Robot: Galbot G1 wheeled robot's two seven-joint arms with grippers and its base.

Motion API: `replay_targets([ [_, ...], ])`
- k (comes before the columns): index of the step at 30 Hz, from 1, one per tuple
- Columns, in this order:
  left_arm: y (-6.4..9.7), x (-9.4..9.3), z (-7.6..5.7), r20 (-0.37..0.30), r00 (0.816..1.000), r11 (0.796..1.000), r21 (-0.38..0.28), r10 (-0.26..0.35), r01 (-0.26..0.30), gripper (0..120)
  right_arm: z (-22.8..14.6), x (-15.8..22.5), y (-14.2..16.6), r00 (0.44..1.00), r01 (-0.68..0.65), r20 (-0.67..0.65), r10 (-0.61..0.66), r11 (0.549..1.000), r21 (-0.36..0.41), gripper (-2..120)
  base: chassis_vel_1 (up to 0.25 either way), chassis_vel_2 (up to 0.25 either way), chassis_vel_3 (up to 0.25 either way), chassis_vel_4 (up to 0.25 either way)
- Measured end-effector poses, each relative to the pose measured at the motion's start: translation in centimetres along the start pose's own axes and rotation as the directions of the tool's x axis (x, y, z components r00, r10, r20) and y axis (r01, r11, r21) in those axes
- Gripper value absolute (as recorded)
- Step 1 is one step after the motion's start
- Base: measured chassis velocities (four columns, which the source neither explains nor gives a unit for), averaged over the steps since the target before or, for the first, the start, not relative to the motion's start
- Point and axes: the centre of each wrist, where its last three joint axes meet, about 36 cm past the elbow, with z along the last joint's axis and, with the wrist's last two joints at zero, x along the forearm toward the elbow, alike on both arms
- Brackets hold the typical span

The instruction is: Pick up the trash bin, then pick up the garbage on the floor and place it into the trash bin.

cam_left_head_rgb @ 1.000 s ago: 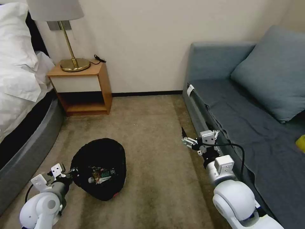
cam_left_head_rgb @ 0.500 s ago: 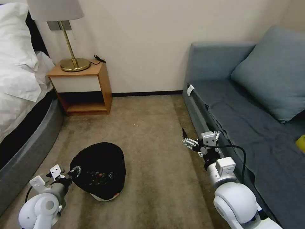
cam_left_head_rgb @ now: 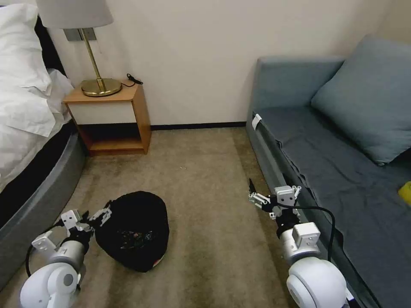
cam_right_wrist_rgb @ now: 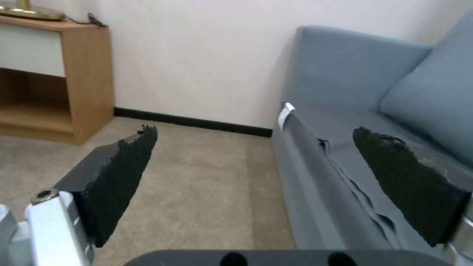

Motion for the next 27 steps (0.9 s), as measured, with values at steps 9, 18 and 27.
replay_targets([
  [9, -3.8, 2.1, 1.3, 0.093, 0.995, 0.992, -0.121, 0.028, -0.017, 100, 0.5, 1.9, -0.6, 0.999, -0.046, -0.008, 0.046, 0.999, 0.006, 100, 0.000, 0.000, 0.000, 0.000],
  [18, -5.4, 5.4, 1.1, 0.112, 0.991, 0.979, -0.198, 0.068, -0.045, 100, 1.0, 3.6, -0.1, 0.997, -0.069, -0.028, 0.069, 0.998, 0.002, 100, 0.000, 0.000, 0.000, 0.000],
  [27, -5.3, 10.6, 4.0, 0.124, 0.984, 0.959, -0.266, 0.130, -0.093, 100, 1.3, 4.3, 0.4, 0.995, -0.087, -0.038, 0.087, 0.996, 0.005, 100, 0.000, 0.000, 0.000, 0.000],
])
